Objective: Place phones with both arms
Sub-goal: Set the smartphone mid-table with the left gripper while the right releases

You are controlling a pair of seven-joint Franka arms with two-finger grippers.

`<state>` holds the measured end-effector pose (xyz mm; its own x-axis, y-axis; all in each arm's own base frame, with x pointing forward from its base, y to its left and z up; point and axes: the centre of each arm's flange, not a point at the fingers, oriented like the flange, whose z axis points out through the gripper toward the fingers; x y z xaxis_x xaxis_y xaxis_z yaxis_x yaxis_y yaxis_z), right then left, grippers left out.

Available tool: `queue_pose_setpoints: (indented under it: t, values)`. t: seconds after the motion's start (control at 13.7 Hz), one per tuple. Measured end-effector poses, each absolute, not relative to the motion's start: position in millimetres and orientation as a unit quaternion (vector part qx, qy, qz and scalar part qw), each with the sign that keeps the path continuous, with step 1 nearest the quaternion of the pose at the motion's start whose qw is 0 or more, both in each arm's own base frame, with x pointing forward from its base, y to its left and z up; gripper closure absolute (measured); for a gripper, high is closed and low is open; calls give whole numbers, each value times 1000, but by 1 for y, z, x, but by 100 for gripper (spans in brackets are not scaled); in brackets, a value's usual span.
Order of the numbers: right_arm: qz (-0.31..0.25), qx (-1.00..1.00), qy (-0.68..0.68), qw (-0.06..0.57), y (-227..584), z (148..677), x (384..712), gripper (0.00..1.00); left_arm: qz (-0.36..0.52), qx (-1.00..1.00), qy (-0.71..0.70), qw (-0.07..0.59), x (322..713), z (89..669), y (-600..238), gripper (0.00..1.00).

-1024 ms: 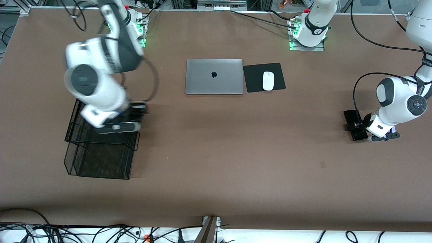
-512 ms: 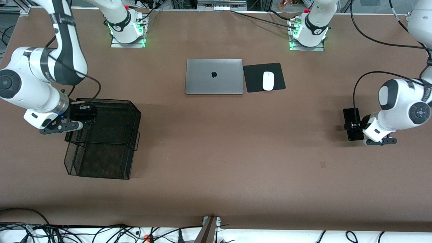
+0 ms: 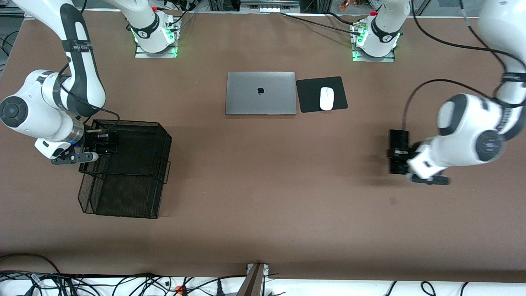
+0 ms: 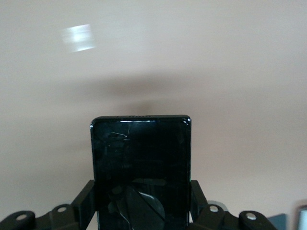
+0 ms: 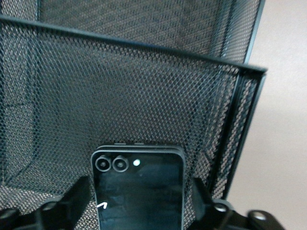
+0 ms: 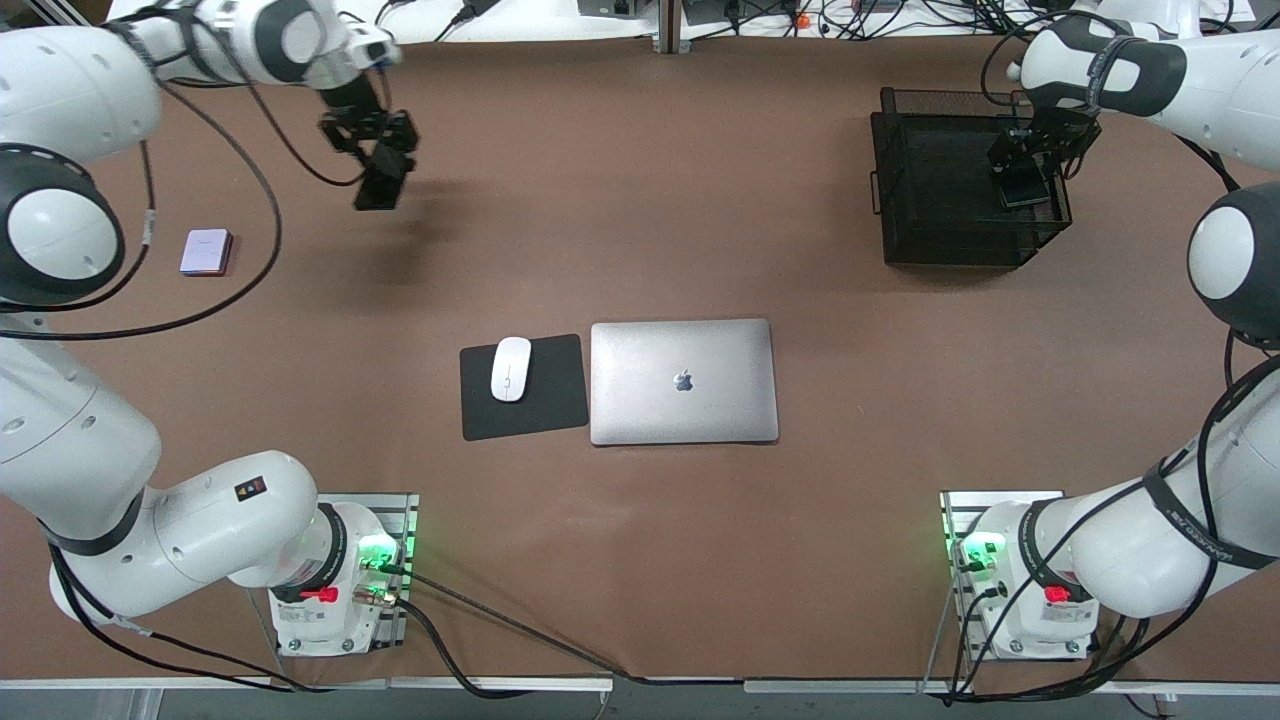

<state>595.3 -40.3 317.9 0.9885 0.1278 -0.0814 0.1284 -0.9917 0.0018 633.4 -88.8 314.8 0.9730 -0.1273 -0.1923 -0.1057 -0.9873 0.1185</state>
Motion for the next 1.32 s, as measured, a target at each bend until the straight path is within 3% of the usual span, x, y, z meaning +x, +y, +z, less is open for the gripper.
queue_pose_setpoints:
  t: [0.51, 0.73, 0.95, 1.17, 1.32]
  values:
    - [-36, 996, 86, -5, -20, 405, 629, 0, -65, 991, -59, 98, 604, 278, -331, 20]
    - [-37, 995, 89, -5, 2, 425, 634, 0, -32, 989, -17, 142, 588, 230, -391, 20]
    - [-40, 997, 73, 1, 39, 425, 637, 0, -11, 991, 30, 133, 564, 181, -431, 20]
    - [-47, 997, 59, 8, 73, 415, 637, 0, -4, 992, 49, 120, 551, 171, -453, 20]
    - [-51, 997, 56, 13, 100, 409, 636, 0, -2, 991, 54, 121, 553, 172, -453, 5]
